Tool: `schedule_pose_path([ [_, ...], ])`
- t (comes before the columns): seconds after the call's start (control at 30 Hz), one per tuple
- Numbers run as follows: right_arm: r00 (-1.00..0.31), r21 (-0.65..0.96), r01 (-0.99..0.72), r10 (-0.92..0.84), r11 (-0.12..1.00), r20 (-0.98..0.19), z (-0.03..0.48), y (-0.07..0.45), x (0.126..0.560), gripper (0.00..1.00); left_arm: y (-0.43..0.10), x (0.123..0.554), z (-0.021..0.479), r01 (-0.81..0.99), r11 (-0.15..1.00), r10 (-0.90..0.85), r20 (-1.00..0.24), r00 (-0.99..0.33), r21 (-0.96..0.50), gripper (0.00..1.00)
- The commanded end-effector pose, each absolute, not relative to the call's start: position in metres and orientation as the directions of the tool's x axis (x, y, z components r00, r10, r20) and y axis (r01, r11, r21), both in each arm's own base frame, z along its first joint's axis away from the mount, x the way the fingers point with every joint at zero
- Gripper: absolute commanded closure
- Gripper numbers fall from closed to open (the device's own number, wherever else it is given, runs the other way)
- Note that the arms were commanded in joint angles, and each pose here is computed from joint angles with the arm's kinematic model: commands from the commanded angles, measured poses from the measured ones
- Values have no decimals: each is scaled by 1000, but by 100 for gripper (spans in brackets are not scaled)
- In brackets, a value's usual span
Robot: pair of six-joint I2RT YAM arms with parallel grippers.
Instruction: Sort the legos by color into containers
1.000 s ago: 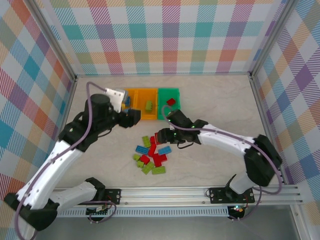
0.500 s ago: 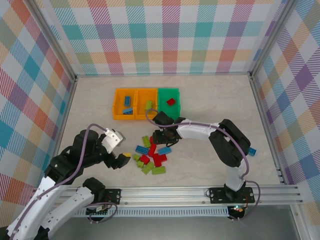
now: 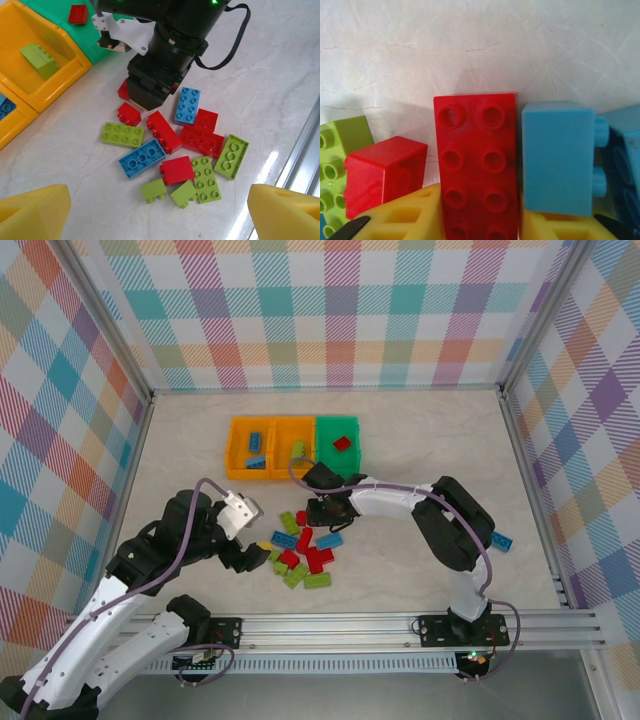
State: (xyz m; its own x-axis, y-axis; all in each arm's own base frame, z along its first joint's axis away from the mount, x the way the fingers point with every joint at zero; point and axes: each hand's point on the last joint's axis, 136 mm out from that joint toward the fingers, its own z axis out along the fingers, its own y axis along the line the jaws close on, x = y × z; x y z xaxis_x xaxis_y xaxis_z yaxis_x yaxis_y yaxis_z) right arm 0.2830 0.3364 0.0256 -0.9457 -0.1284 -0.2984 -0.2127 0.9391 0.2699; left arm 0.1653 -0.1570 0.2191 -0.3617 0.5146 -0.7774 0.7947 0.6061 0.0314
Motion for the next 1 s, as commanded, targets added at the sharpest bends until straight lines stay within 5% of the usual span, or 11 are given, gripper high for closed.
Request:
schedule_pose_path([
  [0.0, -936, 287, -225, -125, 931, -329, 45, 331, 282, 69, -171, 155, 225, 852, 524, 507, -811, -293, 20, 8],
  [0.3, -834, 354, -205, 26, 913, -551, 149, 285, 338, 72, -184, 161, 220, 866, 501, 480, -831, -280, -3, 2],
  [0.63, -823, 299, -166, 35, 940, -567, 146, 274, 447, 68, -165, 182, 218, 773, 630, 451, -845, -288, 73, 0],
  [0.87, -839, 290, -148, 35, 945, -542, 136, 286, 470, 47, -151, 191, 215, 709, 697, 445, -842, -304, 112, 0],
  [0.97, -831, 293, -166, 27, 942, -556, 151, 284, 465, 45, -148, 196, 214, 681, 724, 431, -841, -328, 105, 0],
])
